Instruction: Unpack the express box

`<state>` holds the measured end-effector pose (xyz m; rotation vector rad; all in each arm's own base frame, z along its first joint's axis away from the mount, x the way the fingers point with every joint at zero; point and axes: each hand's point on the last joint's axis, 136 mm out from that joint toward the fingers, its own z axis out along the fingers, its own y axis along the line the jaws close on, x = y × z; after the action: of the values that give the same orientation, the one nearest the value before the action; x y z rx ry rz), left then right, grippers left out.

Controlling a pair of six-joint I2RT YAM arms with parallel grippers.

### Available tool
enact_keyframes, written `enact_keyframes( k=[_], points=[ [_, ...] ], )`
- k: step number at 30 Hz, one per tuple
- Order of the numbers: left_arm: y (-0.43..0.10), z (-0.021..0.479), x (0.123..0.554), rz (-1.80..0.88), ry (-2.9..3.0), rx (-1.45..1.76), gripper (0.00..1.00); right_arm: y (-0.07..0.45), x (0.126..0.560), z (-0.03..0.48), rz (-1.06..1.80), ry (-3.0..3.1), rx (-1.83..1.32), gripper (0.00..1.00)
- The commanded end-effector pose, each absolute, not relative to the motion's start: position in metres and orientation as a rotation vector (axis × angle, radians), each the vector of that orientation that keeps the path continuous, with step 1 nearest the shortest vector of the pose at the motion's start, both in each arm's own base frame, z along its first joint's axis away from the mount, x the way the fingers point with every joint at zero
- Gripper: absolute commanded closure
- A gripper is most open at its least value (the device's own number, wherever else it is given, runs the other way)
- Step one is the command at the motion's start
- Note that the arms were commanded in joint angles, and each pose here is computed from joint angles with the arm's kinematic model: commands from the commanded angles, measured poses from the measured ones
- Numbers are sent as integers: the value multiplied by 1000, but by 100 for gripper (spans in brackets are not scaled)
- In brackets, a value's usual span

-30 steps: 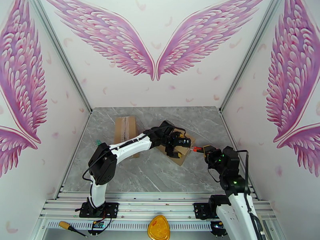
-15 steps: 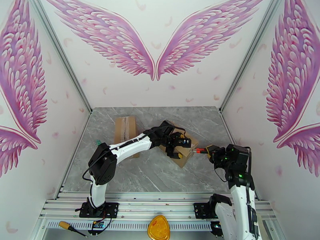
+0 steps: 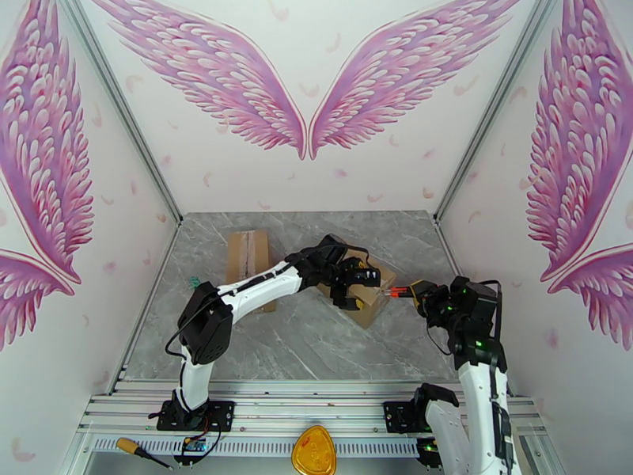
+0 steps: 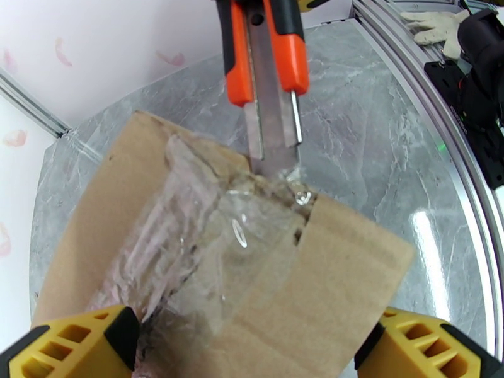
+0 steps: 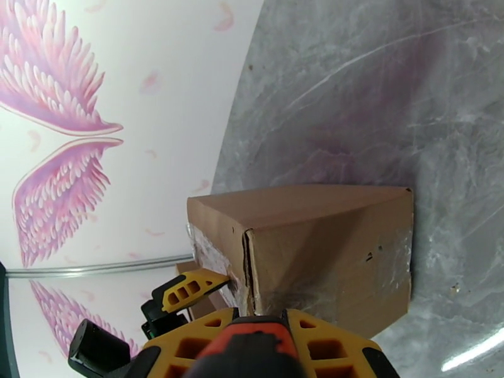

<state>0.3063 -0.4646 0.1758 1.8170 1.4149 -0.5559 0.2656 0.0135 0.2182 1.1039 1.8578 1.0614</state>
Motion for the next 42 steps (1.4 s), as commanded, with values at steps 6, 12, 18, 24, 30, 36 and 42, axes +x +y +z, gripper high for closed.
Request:
enact_keyframes(
  k=[6,12,18,24,30,36,42],
  points=[
    [-438,155,382,-260,1721,1568,8,28,230,194,1075,1761,1116,100],
    [-443,149,384,-237,1773,1535,9,15,223,188,1054,1626,1151,100],
    [-447,149,394,-207,1844,1447,9,14,215,187,1064,1570,1164,100],
    [-445,140,394,-194,1877,1455,9,15,212,185,1063,1575,1168,100],
    [-435,145,378,-209,1837,1526,7,-3,215,204,938,1525,1135,100],
    [-433,208,374,-288,1791,1402,1,-4,252,209,816,1682,1028,100],
    [-395,285,405,-428,1869,998,1,15,289,222,578,1920,790,100]
  ],
)
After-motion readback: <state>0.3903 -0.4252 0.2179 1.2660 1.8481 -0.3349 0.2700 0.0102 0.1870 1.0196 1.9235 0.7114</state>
